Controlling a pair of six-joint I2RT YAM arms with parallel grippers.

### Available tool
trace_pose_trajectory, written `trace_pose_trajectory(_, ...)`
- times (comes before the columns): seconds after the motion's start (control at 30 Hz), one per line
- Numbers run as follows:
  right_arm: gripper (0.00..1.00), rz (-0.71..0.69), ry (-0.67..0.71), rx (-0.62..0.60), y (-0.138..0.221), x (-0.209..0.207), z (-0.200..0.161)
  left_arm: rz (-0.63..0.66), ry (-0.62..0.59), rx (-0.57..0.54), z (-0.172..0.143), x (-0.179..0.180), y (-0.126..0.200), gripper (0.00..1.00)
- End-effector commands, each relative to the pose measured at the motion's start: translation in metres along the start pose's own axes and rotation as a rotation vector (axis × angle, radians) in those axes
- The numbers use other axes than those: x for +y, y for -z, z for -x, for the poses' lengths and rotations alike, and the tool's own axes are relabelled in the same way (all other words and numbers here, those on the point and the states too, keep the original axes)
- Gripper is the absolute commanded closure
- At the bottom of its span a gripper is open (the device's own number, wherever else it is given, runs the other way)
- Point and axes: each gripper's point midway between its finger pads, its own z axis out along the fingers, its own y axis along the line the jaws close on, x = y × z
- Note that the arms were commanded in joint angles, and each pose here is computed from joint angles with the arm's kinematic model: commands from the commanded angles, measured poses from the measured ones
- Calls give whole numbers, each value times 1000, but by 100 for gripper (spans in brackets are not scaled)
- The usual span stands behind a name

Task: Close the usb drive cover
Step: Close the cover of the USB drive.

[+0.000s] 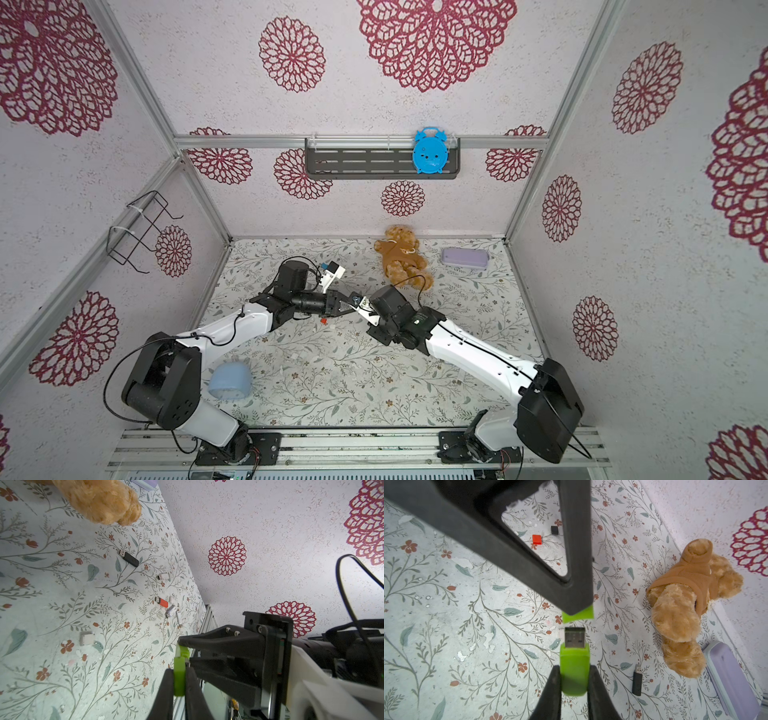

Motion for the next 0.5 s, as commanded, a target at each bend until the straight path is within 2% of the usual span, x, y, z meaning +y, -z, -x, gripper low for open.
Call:
trace_pose_trajectory(0.0,81,-31,-21,-59,12,-7,12,-23,-42,-18,3,-11,1,89)
trace_pose_trajectory(0.47,80,-27,-49,-156,19,-13,46,-47,-27,24,-2,-11,-5,88)
